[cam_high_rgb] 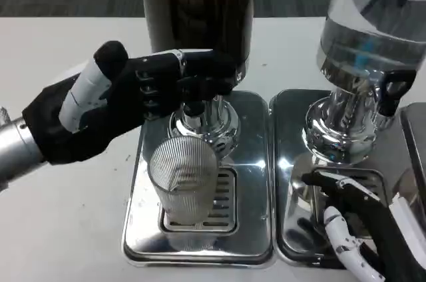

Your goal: Grasp the cup under the faucet to collect the drink, then remove the cup.

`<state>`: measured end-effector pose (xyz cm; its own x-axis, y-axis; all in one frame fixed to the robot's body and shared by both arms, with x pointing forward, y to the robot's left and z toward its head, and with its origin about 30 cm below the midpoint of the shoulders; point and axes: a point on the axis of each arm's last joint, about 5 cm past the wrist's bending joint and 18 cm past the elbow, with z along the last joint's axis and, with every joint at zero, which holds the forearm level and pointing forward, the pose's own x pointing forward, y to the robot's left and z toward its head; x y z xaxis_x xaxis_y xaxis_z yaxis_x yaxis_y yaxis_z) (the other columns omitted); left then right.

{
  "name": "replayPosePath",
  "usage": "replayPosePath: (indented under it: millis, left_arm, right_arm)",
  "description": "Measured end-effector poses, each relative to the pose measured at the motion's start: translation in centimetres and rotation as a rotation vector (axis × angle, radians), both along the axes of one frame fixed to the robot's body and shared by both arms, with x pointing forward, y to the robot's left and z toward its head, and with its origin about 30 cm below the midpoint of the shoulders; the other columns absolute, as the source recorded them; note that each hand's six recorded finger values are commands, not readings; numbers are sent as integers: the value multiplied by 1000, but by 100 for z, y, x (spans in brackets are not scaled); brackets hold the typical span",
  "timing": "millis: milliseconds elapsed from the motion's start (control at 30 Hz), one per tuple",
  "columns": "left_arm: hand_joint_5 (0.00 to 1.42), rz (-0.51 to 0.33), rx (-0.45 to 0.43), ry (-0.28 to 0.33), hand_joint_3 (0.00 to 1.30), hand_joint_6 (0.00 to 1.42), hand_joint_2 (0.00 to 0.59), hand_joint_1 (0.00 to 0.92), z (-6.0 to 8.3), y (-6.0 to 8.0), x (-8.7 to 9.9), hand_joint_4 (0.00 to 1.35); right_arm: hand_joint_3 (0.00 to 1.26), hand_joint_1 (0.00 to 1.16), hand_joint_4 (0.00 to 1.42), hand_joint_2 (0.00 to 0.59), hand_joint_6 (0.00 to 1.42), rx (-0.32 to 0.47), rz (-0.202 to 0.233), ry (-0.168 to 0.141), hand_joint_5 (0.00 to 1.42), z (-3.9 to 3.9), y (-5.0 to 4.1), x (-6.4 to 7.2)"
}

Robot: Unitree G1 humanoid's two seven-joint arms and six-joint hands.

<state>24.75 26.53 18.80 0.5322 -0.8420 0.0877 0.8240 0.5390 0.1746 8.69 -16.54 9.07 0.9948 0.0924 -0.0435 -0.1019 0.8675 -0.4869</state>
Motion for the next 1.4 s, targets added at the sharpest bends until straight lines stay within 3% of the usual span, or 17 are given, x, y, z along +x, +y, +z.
replayPosePath:
  millis: [133, 333, 500, 733, 1200, 1400]
  left_arm:
    - [146, 10, 32, -53, 237, 50, 28, 0, 12, -5, -39, 117]
    - [145, 47, 156, -212, 237, 44, 28, 0, 60, -7, -125, 117]
    - [144, 69, 208, -298, 237, 42, 31, 0, 57, -3, -178, 117]
    - [144, 86, 231, -339, 226, 41, 38, 0, 30, 2, -208, 109]
    - [144, 96, 220, -342, 224, 40, 42, 0, -3, 9, -251, 110]
    - [144, 96, 211, -341, 232, 51, 48, 0, -6, 13, -269, 117]
  right_arm:
    - [339, 284, 234, 586, 231, 5, -3, 1, 210, -3, -1, 0]
    - [339, 285, 234, 586, 231, 9, -7, -1, 210, 0, -2, 22]
    - [337, 285, 234, 586, 231, -1, -19, -3, 210, 7, -38, 38]
    - [333, 287, 234, 586, 231, -4, -11, -11, 210, 19, -42, 65]
    - [309, 369, 224, 586, 231, 30, 15, -13, 210, 38, -46, 102]
    - [304, 406, 224, 573, 218, 39, 30, -31, 210, 63, -38, 158]
